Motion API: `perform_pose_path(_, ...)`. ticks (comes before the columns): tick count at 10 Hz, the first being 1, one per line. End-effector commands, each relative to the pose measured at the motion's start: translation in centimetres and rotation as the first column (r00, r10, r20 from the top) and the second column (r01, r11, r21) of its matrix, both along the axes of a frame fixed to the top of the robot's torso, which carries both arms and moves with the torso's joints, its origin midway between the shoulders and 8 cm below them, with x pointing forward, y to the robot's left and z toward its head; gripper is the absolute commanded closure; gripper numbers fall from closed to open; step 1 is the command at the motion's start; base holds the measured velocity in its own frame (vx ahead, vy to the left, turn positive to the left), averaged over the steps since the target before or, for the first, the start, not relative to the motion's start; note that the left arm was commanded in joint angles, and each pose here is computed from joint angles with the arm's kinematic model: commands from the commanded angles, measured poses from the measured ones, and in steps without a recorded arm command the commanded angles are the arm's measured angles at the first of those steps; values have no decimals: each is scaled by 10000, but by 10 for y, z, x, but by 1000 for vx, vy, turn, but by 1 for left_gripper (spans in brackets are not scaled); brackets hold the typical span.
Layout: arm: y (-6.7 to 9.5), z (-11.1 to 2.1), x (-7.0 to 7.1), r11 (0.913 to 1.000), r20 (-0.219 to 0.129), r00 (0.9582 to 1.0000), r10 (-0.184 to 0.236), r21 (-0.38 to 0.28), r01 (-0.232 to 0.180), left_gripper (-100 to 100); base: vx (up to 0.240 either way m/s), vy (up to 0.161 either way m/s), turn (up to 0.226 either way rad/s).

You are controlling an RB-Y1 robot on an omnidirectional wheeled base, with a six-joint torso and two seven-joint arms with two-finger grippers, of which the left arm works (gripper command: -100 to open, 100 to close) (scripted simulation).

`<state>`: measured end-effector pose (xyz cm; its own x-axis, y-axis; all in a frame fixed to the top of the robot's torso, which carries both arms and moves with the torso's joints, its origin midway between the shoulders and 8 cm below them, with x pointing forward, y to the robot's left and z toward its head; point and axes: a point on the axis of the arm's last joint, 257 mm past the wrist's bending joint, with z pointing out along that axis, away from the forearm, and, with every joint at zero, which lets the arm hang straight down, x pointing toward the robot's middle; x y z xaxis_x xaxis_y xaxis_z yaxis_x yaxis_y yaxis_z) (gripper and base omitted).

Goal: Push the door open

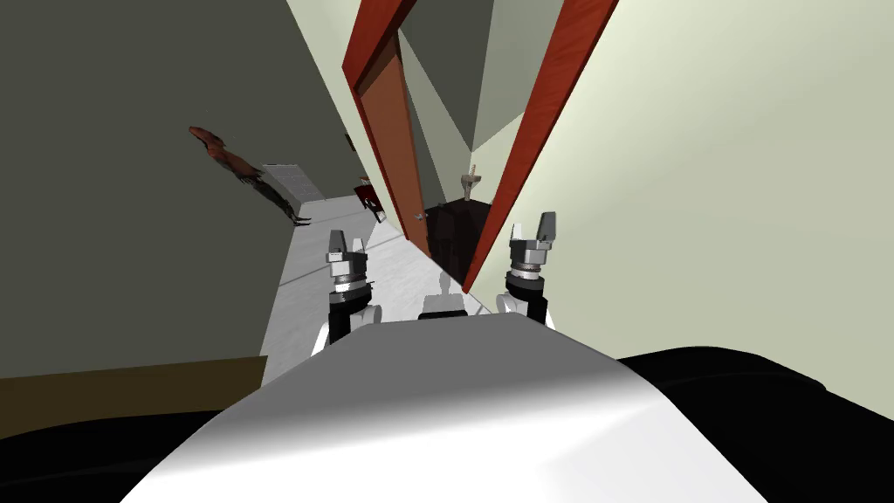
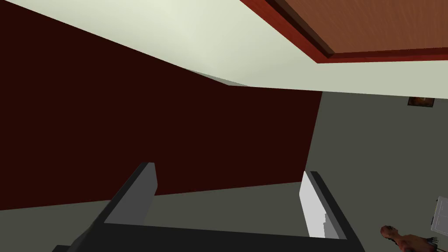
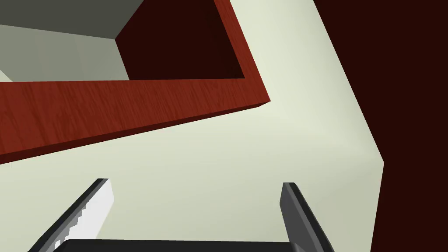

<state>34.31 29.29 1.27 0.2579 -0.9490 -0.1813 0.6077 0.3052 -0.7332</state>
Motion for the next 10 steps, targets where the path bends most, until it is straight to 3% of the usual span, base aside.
perform_pose_path(1,-5,-8,6,9998,-123,9997,-211,-51,210,-100,67,9,-13)
perform_pose_path(5,-15,-26,20,9978,-383,9972,-645,-185,638,-100,163,63,-21)
perform_pose_path(10,-31,-52,37,9917,-751,9893,-1251,-400,1224,-100,135,69,-19)
